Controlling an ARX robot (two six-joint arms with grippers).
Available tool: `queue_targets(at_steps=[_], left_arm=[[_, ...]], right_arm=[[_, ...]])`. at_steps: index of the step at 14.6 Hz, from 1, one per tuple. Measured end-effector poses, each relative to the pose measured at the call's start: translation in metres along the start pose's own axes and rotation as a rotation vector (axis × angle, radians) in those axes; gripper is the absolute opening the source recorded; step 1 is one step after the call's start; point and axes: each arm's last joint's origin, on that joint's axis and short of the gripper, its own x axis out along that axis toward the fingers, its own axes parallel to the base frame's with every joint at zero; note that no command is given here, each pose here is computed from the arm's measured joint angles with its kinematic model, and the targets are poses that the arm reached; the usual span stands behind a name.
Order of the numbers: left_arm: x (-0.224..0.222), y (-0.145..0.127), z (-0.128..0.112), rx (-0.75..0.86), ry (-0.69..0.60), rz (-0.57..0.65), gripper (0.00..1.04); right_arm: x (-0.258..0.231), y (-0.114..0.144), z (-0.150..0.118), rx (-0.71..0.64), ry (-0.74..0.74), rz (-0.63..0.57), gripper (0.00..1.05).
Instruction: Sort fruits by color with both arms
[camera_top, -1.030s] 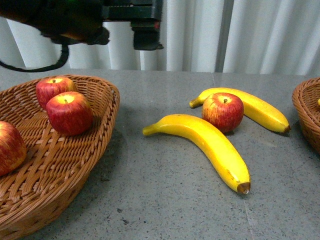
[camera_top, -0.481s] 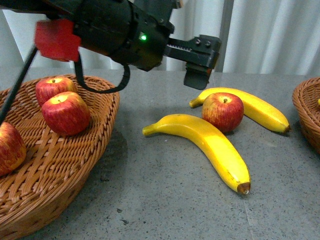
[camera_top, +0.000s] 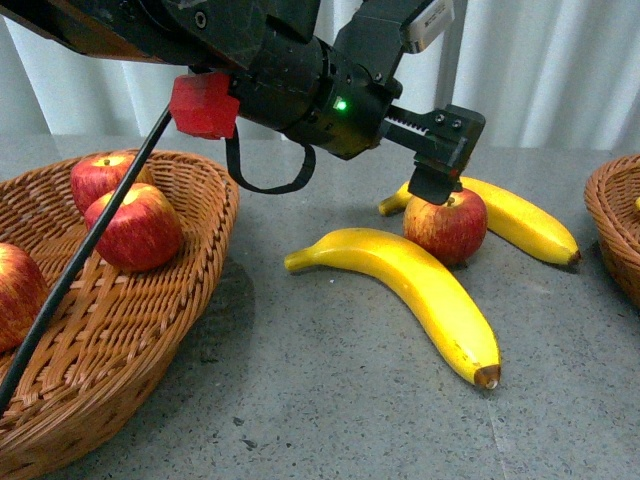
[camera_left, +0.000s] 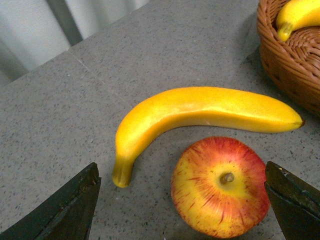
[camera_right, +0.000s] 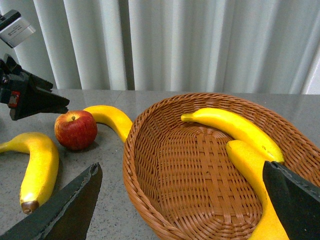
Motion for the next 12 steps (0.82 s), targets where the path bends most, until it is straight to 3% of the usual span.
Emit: queue_targets(at_steps=[3, 12], left_arm=[[0.008, -0.004, 0.007, 0.005, -0.011, -0.035, 0.98], [0.036, -0.02, -0.015, 0.047, 0.12, -0.068, 0.98]], right_arm=[[0.0, 0.0, 0.0, 0.0, 0.0, 0.0, 0.98], [0.0, 0.0, 0.0, 0.0, 0.0, 0.0, 0.98]])
